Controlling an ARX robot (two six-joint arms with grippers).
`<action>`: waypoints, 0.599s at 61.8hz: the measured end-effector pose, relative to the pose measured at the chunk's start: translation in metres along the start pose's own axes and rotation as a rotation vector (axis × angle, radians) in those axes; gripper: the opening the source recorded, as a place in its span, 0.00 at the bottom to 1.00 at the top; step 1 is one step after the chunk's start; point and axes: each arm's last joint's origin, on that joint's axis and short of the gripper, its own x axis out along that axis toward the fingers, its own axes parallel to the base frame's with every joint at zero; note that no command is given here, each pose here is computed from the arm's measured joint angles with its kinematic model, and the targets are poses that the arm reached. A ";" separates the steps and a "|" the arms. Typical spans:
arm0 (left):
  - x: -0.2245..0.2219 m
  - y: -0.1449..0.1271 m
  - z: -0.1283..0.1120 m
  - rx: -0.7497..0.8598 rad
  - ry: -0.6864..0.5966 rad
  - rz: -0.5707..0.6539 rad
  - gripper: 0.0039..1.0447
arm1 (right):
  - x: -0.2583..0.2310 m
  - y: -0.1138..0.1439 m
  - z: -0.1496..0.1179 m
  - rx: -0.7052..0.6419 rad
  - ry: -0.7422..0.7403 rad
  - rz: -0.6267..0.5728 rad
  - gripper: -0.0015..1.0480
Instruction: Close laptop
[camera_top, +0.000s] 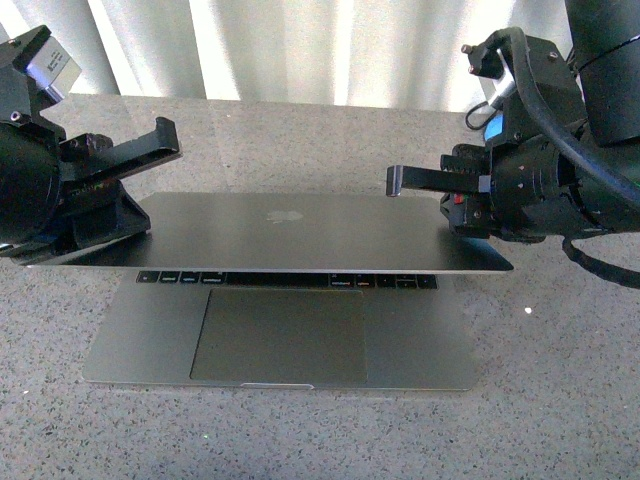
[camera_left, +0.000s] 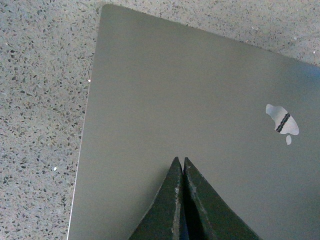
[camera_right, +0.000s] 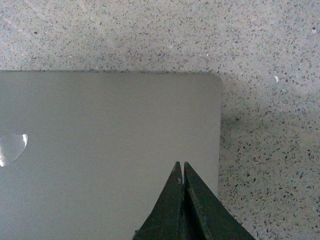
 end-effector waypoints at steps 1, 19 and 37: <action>0.000 0.000 0.000 -0.002 0.001 0.000 0.03 | 0.000 0.000 -0.001 0.000 0.001 0.000 0.01; 0.003 0.000 -0.006 -0.017 0.008 -0.003 0.03 | 0.001 0.000 -0.007 0.022 0.012 0.002 0.01; 0.006 0.001 -0.011 -0.022 0.015 -0.003 0.03 | 0.002 -0.003 -0.016 0.042 0.026 0.001 0.01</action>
